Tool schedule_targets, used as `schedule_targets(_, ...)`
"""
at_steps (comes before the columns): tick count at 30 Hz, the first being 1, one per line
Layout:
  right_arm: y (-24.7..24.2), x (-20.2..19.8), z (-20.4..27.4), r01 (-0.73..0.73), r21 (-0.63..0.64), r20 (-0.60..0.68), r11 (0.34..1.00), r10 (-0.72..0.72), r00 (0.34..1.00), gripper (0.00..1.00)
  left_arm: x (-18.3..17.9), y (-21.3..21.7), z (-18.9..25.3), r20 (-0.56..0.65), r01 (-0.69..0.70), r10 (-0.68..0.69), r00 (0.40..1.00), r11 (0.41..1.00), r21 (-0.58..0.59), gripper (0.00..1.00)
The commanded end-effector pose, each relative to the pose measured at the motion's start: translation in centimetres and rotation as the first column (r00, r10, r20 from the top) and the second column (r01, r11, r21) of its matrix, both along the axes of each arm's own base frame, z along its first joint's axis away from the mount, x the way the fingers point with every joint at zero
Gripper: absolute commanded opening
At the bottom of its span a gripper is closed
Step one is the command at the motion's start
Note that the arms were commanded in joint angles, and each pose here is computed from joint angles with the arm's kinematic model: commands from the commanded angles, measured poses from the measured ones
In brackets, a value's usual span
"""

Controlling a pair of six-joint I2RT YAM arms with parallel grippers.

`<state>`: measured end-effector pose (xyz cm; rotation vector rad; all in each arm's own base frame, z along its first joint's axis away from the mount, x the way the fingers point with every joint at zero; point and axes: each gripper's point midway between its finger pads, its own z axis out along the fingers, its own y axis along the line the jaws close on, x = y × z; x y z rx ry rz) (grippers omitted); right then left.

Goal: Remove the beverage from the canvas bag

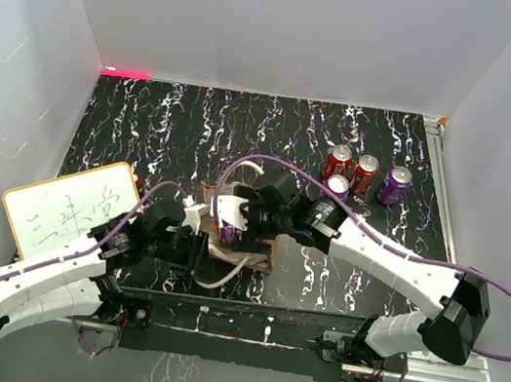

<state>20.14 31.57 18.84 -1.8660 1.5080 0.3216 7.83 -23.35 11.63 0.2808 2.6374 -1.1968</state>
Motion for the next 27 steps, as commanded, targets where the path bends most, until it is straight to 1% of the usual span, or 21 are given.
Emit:
schedule_targets(1, 1.5, -0.5, 1.7, -0.155, 0.045, 0.088, 0.987, 0.151, 0.985, 0.79, -1.6, 0.9, -1.4, -0.088, 0.001, 0.001, 0.996, 1.0, 0.028, 0.24)
schedule_targets(3, 1.7, -0.7, 1.4, -0.193, 0.042, 0.1, 0.98, 0.188, 0.977, 0.79, -1.8, 1.0, -1.6, -0.102, 0.0, 0.003, 0.995, 1.0, 0.026, 0.24)
schedule_targets(6, 2.0, -0.5, 0.3, -0.219, 0.016, 0.105, 0.975, 0.217, 0.971, 0.82, -2.2, 1.1, -1.9, -0.128, -0.003, 0.007, 0.992, 0.999, 0.034, 0.22)
schedule_targets(10, 2.6, -0.3, -1.5, -0.234, -0.023, 0.062, 0.972, 0.235, 0.97, 0.85, -2.4, 1.3, -1.8, -0.134, -0.003, 0.008, 0.991, 0.999, 0.041, 0.22)
schedule_targets(15, 3.7, 0.5, -3.8, -0.201, -0.026, 0.036, 0.979, 0.202, 0.979, 0.85, -2.2, 1.2, -1.7, -0.127, 0.002, 0.003, 0.992, 0.999, 0.041, 0.21)
schedule_targets(17, 4.1, 1.4, -4.6, -0.154, -0.007, 0.061, 0.988, 0.155, 0.986, 0.83, -2.0, 1.2, -1.6, -0.118, -0.002, 0.006, 0.993, 0.999, 0.04, 0.21)
schedule_targets(20, 4.3, 2.1, -6.2, -0.131, -0.003, 0.087, 0.991, 0.131, 0.988, 0.81, -2.0, 1.2, -1.6, -0.115, -0.001, 0.005, 0.993, 0.999, 0.041, 0.21)
schedule_targets(24, 4.3, 1.3, -8.2, -0.164, -0.029, 0.007, 0.986, 0.164, 0.986, 0.81, -2.0, 1.3, -1.5, -0.108, -0.004, 0.008, 0.994, 0.999, 0.042, 0.21)
schedule_targets(27, 3.9, 0.7, -9.9, -0.179, -0.059, -0.061, 0.982, 0.176, 0.983, 0.83, -1.9, 1.4, -1.4, -0.096, -0.012, 0.016, 0.995, 0.999, 0.042, 0.21)
